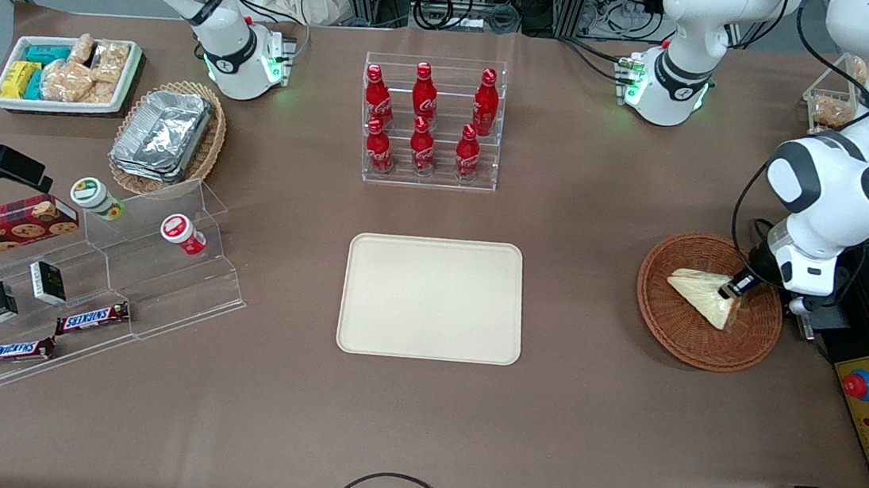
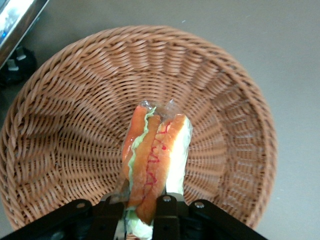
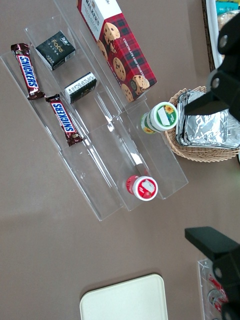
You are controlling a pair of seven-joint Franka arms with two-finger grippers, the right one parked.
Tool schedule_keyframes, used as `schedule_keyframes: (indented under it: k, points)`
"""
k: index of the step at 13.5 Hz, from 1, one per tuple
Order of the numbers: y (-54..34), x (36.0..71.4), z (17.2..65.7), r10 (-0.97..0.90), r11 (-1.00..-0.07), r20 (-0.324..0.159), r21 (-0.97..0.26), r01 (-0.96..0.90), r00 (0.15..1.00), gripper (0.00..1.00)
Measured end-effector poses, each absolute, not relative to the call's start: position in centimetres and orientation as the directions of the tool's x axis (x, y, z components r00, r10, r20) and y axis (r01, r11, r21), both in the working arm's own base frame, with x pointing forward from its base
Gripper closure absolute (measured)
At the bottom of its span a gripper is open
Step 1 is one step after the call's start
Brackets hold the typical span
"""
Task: Place sandwich from basket to tray
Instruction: 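Lower the left gripper and close it on the wrapped sandwich, then lift the sandwich and carry it toward the cream tray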
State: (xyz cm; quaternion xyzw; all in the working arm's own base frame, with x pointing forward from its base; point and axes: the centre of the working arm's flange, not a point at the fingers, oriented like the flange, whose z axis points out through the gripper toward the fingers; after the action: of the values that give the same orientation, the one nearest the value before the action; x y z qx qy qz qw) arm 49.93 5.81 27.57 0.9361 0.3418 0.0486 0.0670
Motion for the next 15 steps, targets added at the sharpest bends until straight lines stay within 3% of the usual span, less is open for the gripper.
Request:
schedule_keyframes:
  k: [7, 10, 15]
  points:
    - [2.4, 50.2, 33.2, 0.521, -0.847, 0.086, 0.18, 0.501, 0.849, 0.8]
    - [2.0, 50.2, 35.1, 0.391, -0.919, 0.102, 0.106, 0.381, 0.915, 0.84]
    - [-1.2, 51.8, 39.7, 0.23, -0.973, 0.062, -0.02, 0.232, 0.971, 0.84]
